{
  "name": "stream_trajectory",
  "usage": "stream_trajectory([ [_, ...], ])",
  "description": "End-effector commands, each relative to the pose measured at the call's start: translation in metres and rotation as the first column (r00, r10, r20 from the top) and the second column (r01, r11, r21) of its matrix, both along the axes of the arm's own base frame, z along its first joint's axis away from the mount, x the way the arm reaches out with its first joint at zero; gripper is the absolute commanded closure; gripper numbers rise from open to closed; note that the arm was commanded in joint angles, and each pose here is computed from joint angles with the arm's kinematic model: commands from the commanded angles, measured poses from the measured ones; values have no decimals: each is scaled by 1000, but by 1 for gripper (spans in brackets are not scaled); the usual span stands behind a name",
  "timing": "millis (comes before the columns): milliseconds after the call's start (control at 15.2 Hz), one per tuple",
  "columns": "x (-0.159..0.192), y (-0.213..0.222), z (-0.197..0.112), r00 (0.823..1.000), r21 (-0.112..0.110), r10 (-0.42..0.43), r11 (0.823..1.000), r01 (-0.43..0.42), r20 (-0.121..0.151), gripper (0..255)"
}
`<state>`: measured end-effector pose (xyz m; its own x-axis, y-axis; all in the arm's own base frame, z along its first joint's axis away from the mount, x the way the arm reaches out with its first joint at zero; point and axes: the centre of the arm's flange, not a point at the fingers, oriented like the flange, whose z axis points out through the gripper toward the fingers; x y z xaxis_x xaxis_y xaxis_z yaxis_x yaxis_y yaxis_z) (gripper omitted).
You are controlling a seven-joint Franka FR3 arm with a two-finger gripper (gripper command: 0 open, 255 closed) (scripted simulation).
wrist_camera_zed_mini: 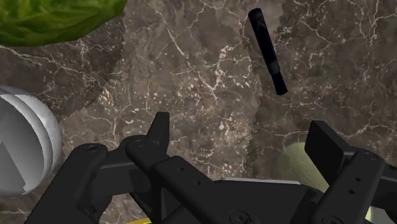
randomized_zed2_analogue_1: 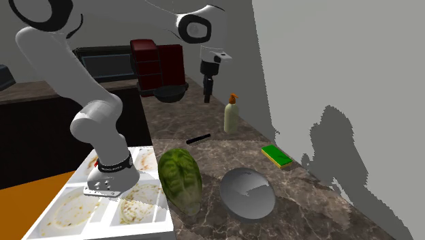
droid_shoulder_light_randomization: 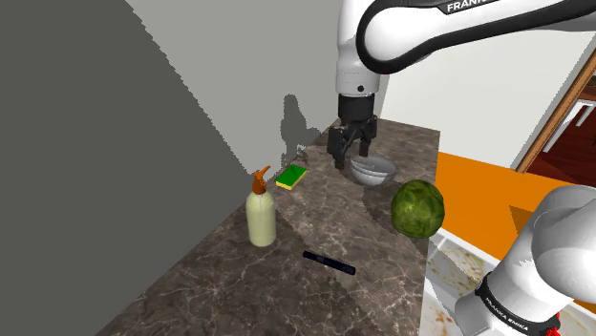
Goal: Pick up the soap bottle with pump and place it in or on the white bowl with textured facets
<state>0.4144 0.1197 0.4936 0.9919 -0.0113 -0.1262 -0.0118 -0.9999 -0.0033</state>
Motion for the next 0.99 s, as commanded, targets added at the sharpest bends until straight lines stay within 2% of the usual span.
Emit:
stream_trajectory([
  [0,15,21,-5,1000,7,-14,1000,14,6,0],
  [924,131,149,-36,994,50,-105,993,103,38,0],
])
